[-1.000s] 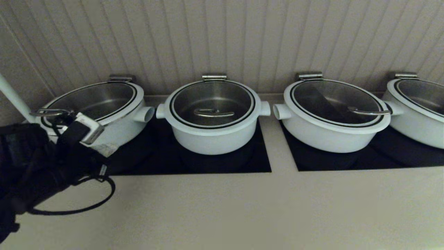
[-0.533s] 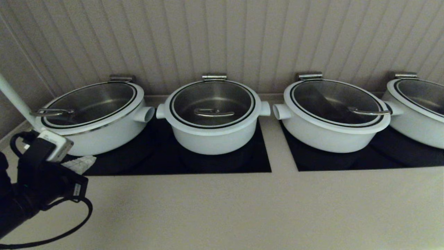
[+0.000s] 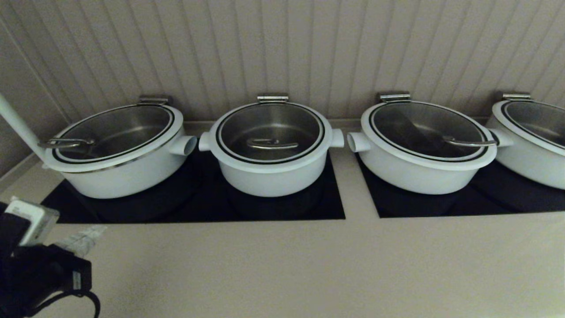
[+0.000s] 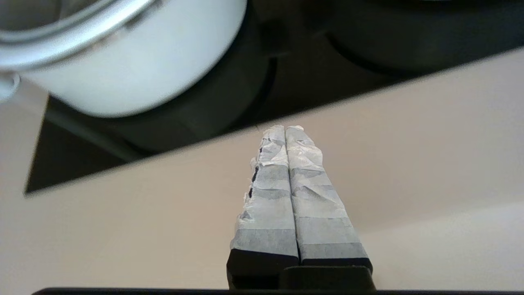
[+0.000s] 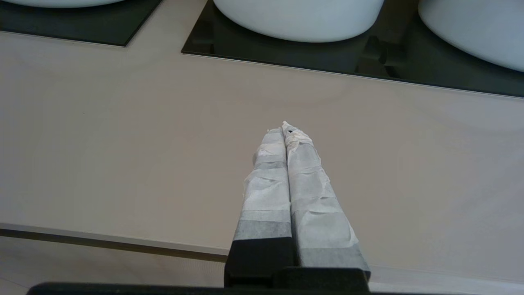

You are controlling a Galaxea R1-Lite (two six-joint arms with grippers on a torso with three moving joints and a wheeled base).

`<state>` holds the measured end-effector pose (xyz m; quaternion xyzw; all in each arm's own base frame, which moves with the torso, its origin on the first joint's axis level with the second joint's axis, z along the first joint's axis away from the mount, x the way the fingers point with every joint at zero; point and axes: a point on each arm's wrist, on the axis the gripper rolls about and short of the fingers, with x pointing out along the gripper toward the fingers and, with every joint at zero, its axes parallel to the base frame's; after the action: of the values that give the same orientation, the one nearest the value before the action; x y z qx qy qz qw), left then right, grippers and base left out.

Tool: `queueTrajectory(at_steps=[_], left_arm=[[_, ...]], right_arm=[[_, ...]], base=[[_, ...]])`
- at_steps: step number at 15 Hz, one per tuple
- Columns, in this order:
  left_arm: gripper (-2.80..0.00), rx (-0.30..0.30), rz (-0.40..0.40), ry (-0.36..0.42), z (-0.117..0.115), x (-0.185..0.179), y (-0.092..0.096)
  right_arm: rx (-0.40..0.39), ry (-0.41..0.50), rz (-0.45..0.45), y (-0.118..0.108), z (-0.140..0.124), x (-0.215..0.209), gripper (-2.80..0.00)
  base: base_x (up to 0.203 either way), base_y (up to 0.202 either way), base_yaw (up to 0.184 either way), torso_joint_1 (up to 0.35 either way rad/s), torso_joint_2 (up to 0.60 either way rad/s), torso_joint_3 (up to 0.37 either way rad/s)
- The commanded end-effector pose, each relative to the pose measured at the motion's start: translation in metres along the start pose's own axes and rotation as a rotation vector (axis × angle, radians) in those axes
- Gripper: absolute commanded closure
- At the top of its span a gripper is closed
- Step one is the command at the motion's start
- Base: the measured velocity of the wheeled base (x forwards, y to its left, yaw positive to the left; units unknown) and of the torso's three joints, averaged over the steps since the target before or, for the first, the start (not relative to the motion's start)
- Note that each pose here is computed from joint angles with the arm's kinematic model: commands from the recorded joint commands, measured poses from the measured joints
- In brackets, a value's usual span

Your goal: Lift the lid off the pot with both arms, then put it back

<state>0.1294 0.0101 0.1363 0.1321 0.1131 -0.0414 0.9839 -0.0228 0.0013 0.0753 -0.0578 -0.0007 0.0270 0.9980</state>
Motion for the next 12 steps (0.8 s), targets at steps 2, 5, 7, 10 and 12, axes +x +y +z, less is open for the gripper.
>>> queueTrajectory(at_steps=[2,5,7,10,12], left_arm=[[0.0,0.006,0.027,-0.093,-0.008,-0.034,-0.008],[0.0,-0.051,0.031,-0.1,-0.017,-0.055,-0.014],[0.0,-0.069,0.027,-0.087,-0.025,-0.068,-0.018],[0.0,-0.073,0.036,-0.11,-0.038,-0.091,-0.026],[0.0,-0.074,0.049,-0.119,-0.053,-0.107,-0.033]], right_arm=[[-0.001,0.001,0.001,0.0,0.0,0.0,0.0],[-0.001,0.001,0.001,0.0,0.0,0.0,0.0],[-0.001,0.001,0.001,0.0,0.0,0.0,0.0],[-0.001,0.001,0.002,0.0,0.0,0.0,0.0],[-0.001,0.001,0.002,0.0,0.0,0.0,0.0]], base=[[0.0,0.0,0.0,0.0,0.0,0.0],[0.0,0.0,0.0,0.0,0.0,0.0],[0.0,0.0,0.0,0.0,0.0,0.0],[0.0,0.0,0.0,0.0,0.0,0.0],[0.0,0.0,0.0,0.0,0.0,0.0]])
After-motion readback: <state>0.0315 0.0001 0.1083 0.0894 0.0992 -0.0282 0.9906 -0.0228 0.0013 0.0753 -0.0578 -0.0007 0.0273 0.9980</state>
